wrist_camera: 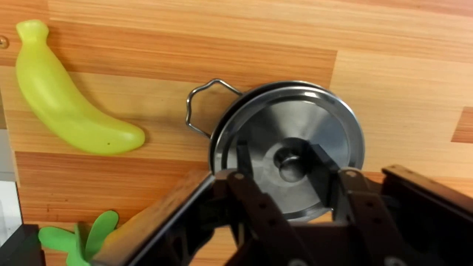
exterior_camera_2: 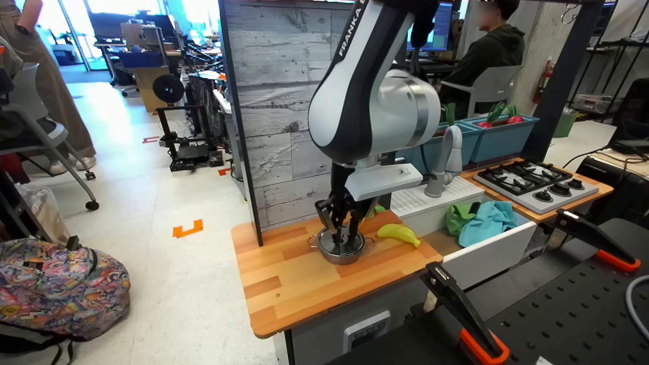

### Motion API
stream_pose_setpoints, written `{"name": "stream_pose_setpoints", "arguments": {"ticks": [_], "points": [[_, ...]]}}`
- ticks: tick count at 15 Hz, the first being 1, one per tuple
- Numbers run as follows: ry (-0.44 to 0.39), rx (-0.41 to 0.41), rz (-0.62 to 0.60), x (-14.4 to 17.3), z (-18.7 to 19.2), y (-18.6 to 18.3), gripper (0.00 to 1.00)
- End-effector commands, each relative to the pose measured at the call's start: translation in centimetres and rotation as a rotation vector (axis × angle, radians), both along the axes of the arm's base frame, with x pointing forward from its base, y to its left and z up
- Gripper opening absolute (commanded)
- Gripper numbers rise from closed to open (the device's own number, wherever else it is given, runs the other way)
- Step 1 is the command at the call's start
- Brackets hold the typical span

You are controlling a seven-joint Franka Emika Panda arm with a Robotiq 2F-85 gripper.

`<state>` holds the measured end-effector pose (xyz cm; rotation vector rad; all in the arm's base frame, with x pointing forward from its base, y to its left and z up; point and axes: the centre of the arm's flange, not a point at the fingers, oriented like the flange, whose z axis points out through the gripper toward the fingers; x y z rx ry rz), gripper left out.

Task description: Uncover the pot and then put the carrot toy on it

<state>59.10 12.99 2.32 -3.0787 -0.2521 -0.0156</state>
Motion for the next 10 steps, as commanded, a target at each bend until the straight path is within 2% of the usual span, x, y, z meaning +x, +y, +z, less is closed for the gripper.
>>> {"name": "stream_pose_setpoints", "arguments": {"ticks": [1, 10], "points": [[0.013, -0.017, 0.004, 0.9, -0.2, 0.3, 0.00], [-0.003, -0.010, 0.034, 0.2, 1.0, 2.0, 0.00]]}}
